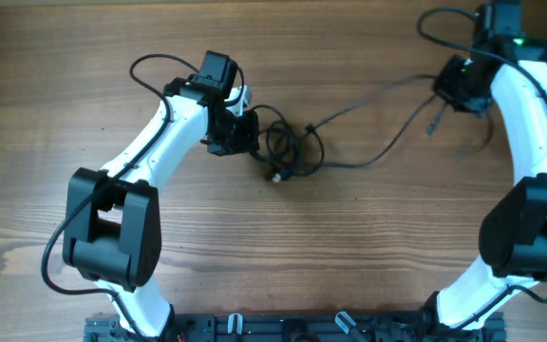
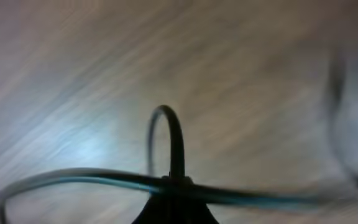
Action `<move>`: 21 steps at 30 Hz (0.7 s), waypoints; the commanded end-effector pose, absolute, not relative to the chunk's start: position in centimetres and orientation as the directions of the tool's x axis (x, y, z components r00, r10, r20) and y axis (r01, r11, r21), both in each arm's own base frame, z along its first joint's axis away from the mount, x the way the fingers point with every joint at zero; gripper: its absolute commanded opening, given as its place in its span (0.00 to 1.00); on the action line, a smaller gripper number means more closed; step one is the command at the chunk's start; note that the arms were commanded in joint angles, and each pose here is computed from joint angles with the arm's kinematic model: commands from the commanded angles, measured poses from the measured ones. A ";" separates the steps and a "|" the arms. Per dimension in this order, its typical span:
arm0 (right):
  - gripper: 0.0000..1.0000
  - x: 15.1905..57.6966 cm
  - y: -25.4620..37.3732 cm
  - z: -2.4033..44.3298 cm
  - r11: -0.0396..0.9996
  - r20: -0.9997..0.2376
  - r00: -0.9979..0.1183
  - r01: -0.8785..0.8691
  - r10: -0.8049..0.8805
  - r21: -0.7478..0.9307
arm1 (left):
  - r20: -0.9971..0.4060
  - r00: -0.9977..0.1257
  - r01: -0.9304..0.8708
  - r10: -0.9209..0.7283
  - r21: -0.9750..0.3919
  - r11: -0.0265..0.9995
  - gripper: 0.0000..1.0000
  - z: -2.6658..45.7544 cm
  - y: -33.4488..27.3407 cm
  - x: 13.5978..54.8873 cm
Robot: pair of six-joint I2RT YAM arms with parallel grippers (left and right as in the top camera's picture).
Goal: Untangle cables
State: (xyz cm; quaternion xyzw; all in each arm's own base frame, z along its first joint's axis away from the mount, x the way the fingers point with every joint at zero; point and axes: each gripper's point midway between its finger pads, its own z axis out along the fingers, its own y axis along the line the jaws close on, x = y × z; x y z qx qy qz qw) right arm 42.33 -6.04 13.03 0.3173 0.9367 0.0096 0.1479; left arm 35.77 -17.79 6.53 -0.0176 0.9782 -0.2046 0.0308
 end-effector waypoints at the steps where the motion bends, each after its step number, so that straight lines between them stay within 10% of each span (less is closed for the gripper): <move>1: 0.15 42.6 -6.5 15.0 0.856 -0.328 -0.796 0.509 0.509 0.093 | -0.080 -0.995 -0.023 -0.055 -0.360 0.933 0.04 6.5 -16.5 36.4; 4: 0.60 43.5 -0.5 15.8 0.922 -0.296 -0.906 0.200 0.303 0.332 | -0.097 -0.994 -0.012 -0.053 -0.381 0.924 0.04 6.7 -16.9 36.9; 6: 0.73 43.3 2.6 17.4 0.899 -0.322 -0.926 0.041 0.198 0.436 | -0.131 -0.991 0.061 -0.003 -0.480 0.875 0.04 8.5 -18.9 37.3; 11: 0.78 41.0 9.7 25.1 0.751 -0.541 -0.841 -0.373 -0.024 0.546 | -0.340 -0.938 0.290 0.069 -0.658 0.695 0.04 18.1 -22.4 38.3; 21: 0.81 38.3 18.5 28.9 0.597 -0.642 -0.752 -0.587 -0.150 0.547 | -0.476 -0.879 0.443 -0.013 -0.828 0.343 0.04 30.5 -21.0 36.7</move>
